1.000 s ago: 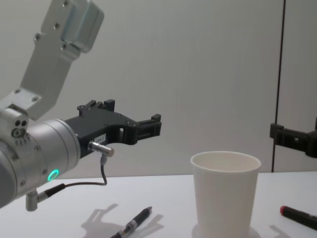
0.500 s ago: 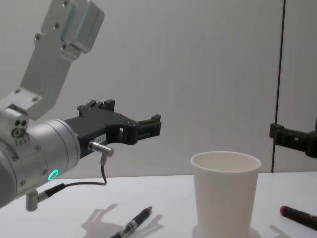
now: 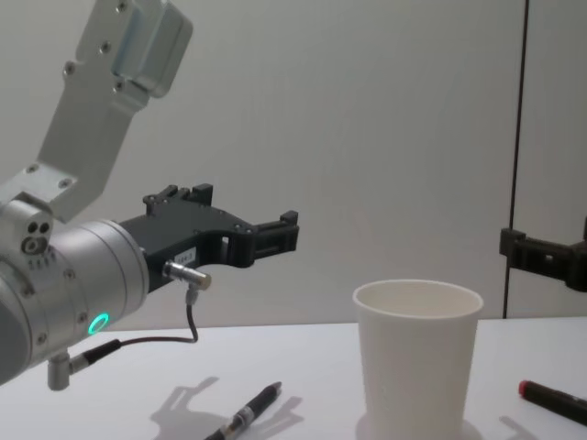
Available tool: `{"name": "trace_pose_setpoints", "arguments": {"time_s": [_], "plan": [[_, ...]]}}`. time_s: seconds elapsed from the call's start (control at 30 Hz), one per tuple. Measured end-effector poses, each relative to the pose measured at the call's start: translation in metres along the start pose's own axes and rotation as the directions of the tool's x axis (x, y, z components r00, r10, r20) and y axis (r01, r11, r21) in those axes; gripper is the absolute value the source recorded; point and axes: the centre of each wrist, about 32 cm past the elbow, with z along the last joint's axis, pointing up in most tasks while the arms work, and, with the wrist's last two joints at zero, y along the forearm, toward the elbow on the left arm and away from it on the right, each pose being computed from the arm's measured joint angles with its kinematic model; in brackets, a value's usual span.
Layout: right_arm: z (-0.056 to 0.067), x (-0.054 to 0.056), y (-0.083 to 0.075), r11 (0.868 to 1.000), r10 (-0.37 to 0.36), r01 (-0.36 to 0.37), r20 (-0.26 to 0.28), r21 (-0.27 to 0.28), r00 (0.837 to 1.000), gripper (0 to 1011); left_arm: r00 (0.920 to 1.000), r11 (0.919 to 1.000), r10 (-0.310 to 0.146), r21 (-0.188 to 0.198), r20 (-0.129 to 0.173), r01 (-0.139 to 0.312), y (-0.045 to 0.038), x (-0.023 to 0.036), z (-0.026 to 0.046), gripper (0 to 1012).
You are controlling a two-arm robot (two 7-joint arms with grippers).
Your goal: Place the pen into the pen holder.
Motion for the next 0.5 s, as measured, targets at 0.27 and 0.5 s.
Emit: {"name": "trace_pose_setpoints", "arguments": {"time_s": [0.27, 0.5], "plan": [[0.0, 0.0, 0.0, 1.0, 0.0, 0.0, 0.0, 0.0, 1.0, 1001, 1.0, 1.0, 0.0, 0.0, 0.0, 0.0, 0.0, 0.0, 0.0, 1001], [0.0002, 0.0, 0.0002, 1.0, 0.001, -0.001, 0.001, 0.0, 1.0, 1001, 1.0, 1.0, 0.0, 0.0, 0.0, 0.0, 0.0, 0.0, 0.0, 1001]]}}
